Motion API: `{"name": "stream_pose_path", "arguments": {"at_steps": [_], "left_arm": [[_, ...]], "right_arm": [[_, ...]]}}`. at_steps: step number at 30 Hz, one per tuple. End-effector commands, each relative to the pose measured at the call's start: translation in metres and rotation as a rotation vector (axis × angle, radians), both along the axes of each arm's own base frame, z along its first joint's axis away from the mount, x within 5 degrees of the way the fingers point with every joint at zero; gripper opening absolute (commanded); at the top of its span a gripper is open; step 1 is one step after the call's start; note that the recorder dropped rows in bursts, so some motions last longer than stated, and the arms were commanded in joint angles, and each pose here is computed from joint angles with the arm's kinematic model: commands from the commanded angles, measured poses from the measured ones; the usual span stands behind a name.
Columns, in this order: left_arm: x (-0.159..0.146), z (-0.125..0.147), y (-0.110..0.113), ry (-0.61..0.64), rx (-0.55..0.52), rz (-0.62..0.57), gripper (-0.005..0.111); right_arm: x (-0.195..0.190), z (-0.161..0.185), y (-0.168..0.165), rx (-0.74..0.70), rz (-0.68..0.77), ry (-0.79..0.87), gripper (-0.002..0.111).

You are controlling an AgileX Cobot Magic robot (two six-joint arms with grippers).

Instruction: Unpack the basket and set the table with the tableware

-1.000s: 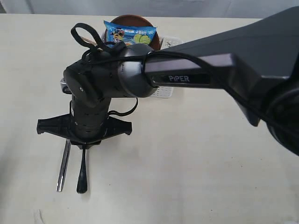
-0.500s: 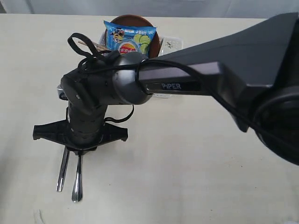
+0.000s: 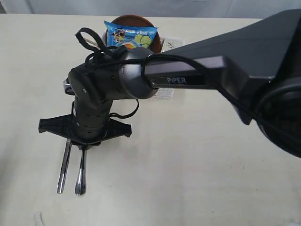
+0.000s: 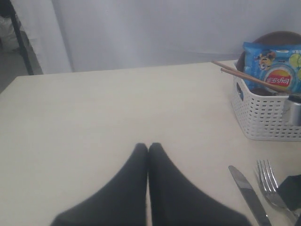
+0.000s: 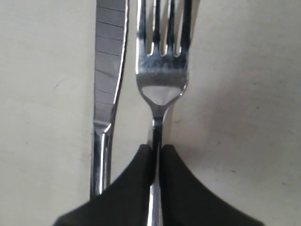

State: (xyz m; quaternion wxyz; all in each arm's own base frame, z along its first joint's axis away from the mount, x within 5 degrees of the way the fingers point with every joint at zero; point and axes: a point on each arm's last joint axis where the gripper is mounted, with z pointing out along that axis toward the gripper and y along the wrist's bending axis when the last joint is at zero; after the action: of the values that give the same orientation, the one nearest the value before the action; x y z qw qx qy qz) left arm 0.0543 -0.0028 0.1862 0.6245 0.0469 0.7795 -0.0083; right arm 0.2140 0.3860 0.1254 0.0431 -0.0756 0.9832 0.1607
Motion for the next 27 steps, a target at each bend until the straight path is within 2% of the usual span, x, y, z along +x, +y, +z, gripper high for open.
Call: {"name": "stream_pose_path", "arguments": {"at_steps": [1, 8, 10, 13, 15, 21, 27], "left_arm": [[0.000, 0.000, -0.001, -0.005, -0.012, -0.008, 0.000], [0.000, 0.000, -0.001, -0.005, -0.012, -0.008, 0.000], [0.000, 0.000, -0.001, -0.005, -0.012, -0.008, 0.000], [0.000, 0.000, -0.001, -0.005, -0.012, -0.008, 0.000], [0.000, 0.000, -0.001, -0.005, -0.012, -0.008, 0.000], [0.000, 0.000, -0.001, -0.005, -0.012, -0.008, 0.000], [0.000, 0.000, -0.001, -0.005, -0.012, -0.008, 0.000]], "right_arm": [[0.003, -0.002, -0.001, 0.007, -0.014, -0.001, 0.000], [0.003, -0.002, 0.000, 0.010, -0.015, -0.004, 0.001], [0.003, -0.002, -0.001, 0.009, -0.016, 0.001, 0.012], [0.003, -0.002, -0.001, 0.005, -0.016, 0.004, 0.033], [0.003, -0.002, -0.001, 0.002, -0.015, 0.006, 0.040], [0.003, 0.004, -0.005, -0.015, -0.006, 0.015, 0.040], [0.012, 0.042, -0.014, 0.000, 0.045, -0.015, 0.040]]}}
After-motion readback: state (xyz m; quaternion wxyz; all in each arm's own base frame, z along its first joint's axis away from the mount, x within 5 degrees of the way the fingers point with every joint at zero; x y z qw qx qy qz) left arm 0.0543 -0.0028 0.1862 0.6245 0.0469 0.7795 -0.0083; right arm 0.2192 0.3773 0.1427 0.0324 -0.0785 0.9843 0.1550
